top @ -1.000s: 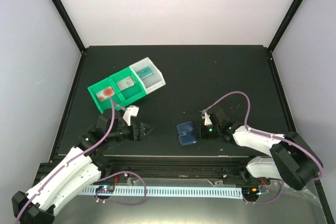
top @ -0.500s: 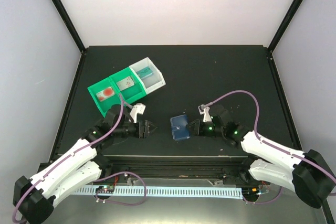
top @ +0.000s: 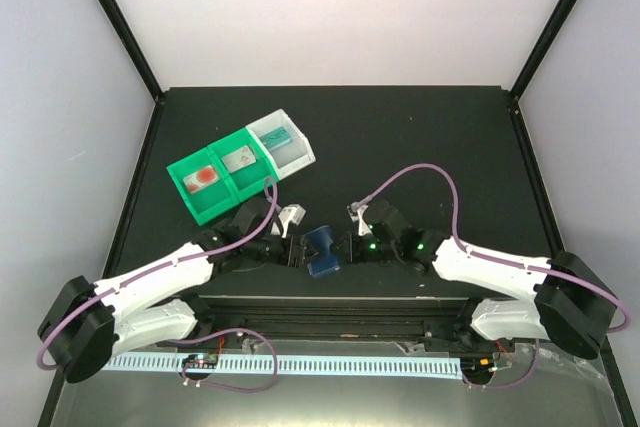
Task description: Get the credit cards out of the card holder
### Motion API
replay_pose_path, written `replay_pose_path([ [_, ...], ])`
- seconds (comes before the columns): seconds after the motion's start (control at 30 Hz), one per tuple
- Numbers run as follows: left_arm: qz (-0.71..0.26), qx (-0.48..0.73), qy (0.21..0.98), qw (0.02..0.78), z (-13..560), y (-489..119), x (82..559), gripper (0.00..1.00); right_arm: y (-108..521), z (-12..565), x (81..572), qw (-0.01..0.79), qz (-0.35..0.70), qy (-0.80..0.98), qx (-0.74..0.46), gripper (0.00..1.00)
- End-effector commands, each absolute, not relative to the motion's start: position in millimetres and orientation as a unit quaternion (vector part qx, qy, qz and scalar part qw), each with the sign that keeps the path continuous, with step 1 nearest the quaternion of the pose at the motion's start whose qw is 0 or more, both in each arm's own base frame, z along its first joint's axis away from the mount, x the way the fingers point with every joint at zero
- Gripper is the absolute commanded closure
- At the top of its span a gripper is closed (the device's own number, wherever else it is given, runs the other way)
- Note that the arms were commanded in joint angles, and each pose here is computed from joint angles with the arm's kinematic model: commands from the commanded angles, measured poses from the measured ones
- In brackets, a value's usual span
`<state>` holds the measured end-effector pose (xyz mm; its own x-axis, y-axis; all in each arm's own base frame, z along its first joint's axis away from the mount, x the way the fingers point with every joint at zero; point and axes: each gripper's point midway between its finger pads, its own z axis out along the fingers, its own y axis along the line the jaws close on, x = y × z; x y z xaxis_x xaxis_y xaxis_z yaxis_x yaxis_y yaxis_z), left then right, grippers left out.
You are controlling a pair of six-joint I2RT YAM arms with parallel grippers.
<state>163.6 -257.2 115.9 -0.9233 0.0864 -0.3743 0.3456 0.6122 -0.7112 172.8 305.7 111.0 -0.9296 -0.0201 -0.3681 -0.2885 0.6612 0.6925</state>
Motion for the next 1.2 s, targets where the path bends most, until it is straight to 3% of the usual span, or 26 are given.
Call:
replay_pose_path([
  [0.0, -0.420, 0.136, 0.876, 0.192, 129.8, -267.8, 179.4, 0.47, 324.1, 139.3, 175.6, 0.203, 0.437, 0.871, -0.095, 0.99],
  [0.37, -0.357, 0.128, 0.908, 0.178, 97.9, -257.8, 186.0, 0.48, 341.6, 153.5, 159.7, 0.206, 0.469, 0.849, -0.129, 0.99],
  [1.17, -0.258, 0.113, 0.944, 0.173, 65.0, -223.3, 185.8, 0.72, 330.3, 136.7, 158.2, 0.212, 0.448, 0.861, -0.117, 0.99],
])
